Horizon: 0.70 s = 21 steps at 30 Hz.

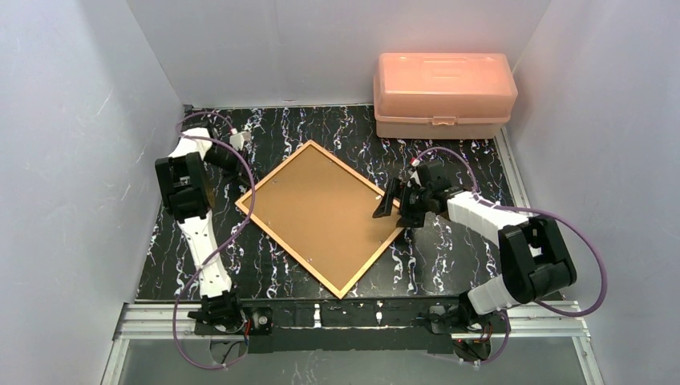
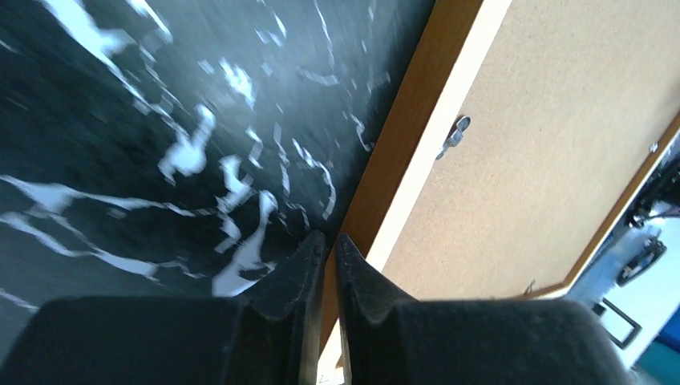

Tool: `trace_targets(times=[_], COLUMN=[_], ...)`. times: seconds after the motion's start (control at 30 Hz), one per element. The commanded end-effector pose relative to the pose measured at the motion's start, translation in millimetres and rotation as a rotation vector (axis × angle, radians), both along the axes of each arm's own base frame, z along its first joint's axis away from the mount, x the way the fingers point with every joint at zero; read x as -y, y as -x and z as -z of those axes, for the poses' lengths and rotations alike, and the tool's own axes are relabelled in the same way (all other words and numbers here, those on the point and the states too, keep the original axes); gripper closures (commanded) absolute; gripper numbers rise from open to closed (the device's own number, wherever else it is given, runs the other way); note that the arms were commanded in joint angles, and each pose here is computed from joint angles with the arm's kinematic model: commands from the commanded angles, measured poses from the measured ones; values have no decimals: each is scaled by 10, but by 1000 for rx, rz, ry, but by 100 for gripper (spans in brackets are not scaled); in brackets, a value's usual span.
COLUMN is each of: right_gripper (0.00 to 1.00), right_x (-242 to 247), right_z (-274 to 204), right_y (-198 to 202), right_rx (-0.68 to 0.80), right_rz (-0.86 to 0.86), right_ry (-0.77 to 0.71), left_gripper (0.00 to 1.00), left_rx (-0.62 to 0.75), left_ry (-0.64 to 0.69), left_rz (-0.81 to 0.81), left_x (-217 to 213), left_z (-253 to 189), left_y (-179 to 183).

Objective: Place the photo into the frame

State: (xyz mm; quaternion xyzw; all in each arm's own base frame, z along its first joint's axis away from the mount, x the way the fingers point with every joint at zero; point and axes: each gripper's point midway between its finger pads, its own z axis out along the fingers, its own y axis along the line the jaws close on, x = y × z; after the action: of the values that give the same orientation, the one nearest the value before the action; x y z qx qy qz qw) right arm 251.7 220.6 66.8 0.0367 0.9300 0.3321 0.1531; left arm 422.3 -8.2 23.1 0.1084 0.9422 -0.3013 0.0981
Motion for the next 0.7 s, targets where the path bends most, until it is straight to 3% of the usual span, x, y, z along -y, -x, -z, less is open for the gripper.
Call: trace_targets(times=[0.0, 0.37, 0.67], right_gripper=[1, 1, 1], right_x=[197, 338, 279], right_z=[-2, 67, -231], right_y=[-198, -752, -1256], right_rx=[42, 76, 157], right_rz=[-12, 35, 27], right_ry=[88, 118, 106], left_gripper=[90, 89, 87], left_rx=[-64, -123, -143], left_ry=[44, 133, 104], left_rz=[62, 92, 60], left_x=[117, 319, 293], left_z=[-174, -226, -227], left_y=[455, 1022, 1137])
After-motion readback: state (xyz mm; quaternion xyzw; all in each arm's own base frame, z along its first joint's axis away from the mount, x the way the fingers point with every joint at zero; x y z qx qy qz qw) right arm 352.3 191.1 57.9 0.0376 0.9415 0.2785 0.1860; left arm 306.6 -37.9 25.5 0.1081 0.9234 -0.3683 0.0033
